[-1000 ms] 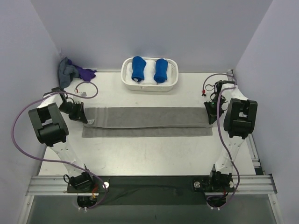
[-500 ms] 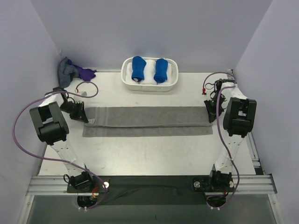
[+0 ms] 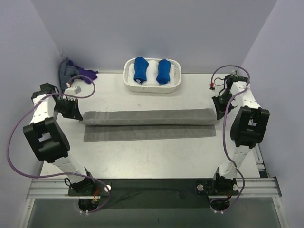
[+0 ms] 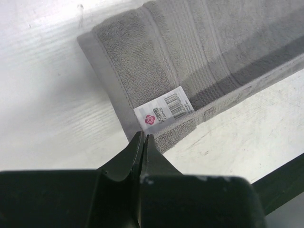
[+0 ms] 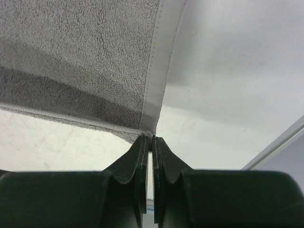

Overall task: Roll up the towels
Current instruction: Fold the towel

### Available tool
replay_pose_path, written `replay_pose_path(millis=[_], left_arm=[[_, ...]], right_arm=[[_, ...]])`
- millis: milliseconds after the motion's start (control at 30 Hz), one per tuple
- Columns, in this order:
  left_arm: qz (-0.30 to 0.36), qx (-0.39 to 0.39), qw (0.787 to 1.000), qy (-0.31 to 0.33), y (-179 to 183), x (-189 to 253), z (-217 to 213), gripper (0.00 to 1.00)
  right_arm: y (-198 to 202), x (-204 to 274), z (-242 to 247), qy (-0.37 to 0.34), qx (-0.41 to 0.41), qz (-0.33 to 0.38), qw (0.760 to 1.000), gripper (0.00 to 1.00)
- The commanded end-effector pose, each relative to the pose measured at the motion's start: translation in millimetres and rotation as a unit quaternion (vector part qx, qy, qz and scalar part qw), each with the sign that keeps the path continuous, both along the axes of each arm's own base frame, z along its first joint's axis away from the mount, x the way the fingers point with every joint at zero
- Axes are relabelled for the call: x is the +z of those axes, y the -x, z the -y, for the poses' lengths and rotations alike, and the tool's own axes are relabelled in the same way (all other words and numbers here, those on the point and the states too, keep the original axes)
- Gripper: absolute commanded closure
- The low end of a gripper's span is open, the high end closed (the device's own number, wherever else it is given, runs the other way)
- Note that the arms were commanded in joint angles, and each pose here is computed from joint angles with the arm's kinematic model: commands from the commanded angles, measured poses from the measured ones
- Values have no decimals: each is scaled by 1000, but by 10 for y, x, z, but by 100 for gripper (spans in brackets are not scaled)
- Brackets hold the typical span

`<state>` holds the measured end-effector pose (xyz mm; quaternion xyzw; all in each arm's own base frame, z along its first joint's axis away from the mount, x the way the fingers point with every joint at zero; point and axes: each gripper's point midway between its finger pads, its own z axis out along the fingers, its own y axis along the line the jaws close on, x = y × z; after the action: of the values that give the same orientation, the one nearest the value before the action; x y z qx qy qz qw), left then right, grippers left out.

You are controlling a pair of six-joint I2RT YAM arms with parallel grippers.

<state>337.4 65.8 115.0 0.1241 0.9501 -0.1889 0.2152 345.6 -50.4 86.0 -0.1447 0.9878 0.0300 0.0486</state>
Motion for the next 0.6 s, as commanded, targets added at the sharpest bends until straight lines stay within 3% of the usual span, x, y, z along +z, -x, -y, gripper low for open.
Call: replay_pose_path(millis=[0,267,567], left_arm=[[-47,-7,999,7,369,-253,-44,100],[-106,13,994,9,559,-1048,-51,100],[-112,22,993,0,534,-1230,-105,100]], right_arm=[[343,-132,75,3,2,-57,998,100],[380,-652,57,3,-10,-104,995,100],[360,-715,38,4,-7,-109,994,100]])
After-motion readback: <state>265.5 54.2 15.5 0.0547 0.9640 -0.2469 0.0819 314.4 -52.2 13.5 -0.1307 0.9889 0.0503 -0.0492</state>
